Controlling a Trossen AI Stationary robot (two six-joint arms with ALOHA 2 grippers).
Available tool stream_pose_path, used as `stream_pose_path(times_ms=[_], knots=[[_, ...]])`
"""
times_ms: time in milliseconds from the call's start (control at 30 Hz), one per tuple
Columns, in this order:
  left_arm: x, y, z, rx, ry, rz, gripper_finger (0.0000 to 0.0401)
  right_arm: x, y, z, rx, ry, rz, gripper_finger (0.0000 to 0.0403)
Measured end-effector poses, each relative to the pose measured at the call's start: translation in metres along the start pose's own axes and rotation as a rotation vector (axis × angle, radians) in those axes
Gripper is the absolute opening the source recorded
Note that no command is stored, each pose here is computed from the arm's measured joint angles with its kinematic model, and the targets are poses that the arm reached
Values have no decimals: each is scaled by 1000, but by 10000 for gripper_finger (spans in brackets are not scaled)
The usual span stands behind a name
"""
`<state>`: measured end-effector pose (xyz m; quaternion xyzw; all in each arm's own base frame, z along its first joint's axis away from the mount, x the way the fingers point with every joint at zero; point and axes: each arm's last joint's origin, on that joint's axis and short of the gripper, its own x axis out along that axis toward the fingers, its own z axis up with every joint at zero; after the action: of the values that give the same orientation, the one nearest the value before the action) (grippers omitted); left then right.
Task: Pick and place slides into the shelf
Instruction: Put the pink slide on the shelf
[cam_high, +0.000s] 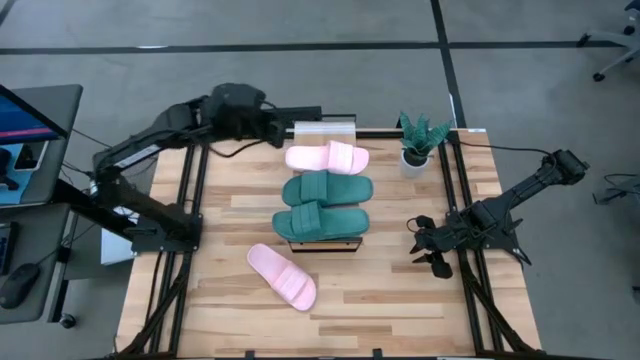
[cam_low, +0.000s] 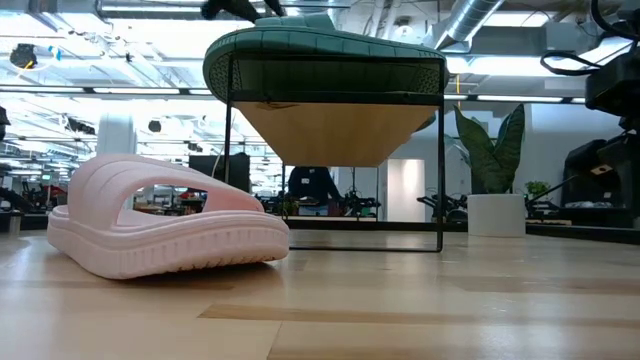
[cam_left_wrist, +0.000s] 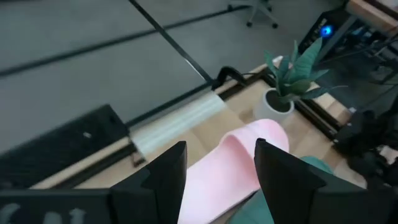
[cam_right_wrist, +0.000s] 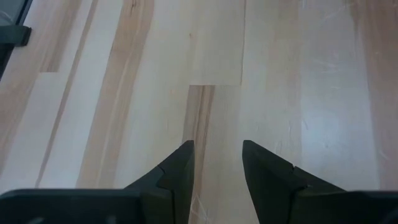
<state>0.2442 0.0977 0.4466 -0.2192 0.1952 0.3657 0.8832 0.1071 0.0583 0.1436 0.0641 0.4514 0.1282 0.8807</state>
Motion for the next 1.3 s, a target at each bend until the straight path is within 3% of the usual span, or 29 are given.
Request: stream_pose_path(times_ms=[267, 767, 1133, 1300], knots=[[-29, 0, -44, 8, -34, 81, 176, 0, 2, 5, -18, -48, 18, 129], [-19, -2, -158, -162, -58, -99, 176, 0, 4, 9, -66, -96, 32, 129], [-25, -11, -190, -149, 48, -166, 176, -1, 5, 11, -50, -117, 41, 129], [-34, -11, -204, -150, 114, -143, 176, -1, 5, 12, -46, -126, 45, 129]])
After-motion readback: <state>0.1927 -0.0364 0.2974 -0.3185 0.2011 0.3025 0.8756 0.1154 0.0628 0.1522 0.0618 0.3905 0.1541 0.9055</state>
